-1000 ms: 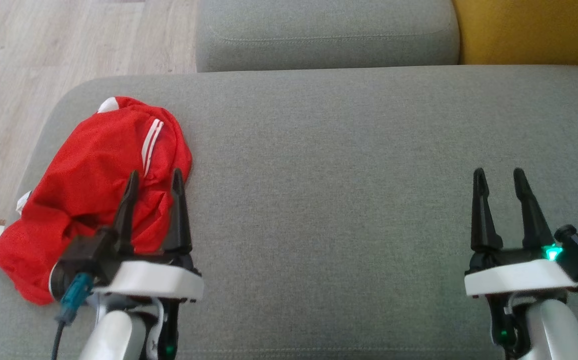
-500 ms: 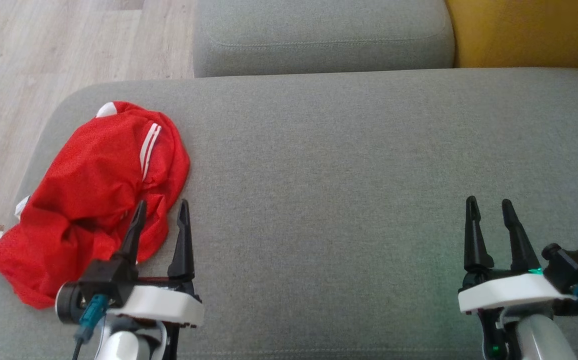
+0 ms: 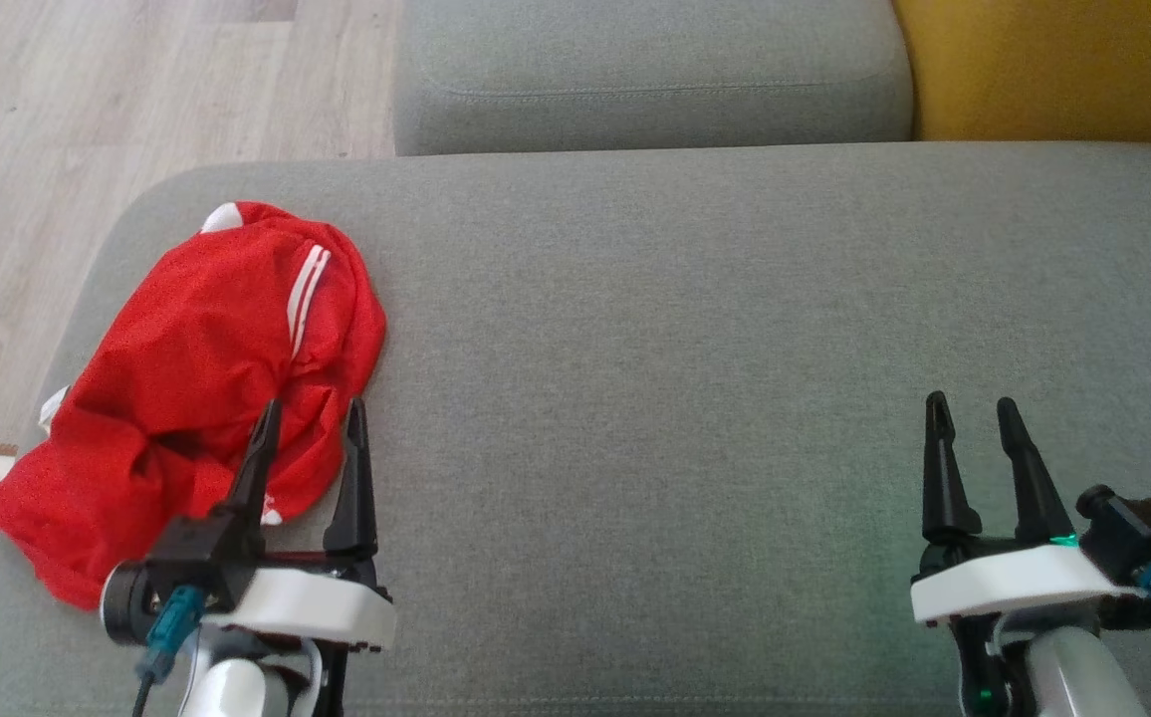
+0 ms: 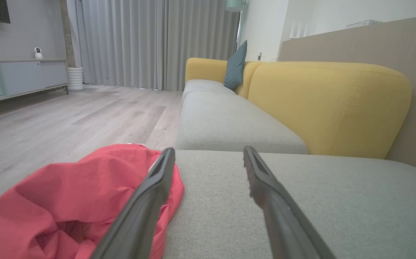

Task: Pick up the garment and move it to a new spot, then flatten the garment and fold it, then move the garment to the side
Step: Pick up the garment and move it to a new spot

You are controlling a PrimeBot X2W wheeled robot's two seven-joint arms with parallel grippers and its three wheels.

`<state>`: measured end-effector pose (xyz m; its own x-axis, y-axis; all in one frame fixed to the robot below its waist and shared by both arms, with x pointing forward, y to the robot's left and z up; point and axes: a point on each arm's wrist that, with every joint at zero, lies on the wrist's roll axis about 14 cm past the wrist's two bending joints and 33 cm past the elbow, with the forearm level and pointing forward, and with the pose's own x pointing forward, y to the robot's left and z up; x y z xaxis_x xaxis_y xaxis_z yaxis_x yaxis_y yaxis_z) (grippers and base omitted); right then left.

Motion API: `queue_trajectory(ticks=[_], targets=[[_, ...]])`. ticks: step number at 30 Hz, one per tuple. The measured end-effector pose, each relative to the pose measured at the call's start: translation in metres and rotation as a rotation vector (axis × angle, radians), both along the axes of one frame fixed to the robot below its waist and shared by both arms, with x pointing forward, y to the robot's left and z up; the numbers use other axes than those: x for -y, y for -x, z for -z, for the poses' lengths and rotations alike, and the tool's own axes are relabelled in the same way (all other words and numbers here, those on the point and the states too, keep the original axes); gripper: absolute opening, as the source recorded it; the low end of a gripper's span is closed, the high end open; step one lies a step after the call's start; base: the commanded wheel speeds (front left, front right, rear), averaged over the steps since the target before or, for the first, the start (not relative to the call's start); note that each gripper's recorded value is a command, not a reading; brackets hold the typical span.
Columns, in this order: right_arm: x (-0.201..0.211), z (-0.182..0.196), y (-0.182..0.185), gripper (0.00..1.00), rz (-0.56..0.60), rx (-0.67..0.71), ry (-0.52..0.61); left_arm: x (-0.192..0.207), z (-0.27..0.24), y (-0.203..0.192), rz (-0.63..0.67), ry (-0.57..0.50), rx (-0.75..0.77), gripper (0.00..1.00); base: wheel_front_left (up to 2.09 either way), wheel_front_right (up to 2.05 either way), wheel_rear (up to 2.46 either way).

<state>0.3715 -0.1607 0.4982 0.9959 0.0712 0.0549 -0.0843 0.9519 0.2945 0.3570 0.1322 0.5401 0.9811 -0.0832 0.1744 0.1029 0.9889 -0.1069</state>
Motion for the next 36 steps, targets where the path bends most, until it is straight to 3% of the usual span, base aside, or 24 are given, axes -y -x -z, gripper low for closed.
queue_trajectory(ticks=[18,36], targets=[[-0.062,0.0,-0.015,1.0,-0.18,0.0,-0.001,-0.048,-0.002,0.023,-0.155,0.005,0.008,1.0,0.0,0.0,0.0],[-0.156,0.004,-0.012,1.0,-0.455,-0.023,-0.007,-0.122,0.006,0.085,-0.425,-0.001,-0.005,1.0,0.0,0.0,0.0]])
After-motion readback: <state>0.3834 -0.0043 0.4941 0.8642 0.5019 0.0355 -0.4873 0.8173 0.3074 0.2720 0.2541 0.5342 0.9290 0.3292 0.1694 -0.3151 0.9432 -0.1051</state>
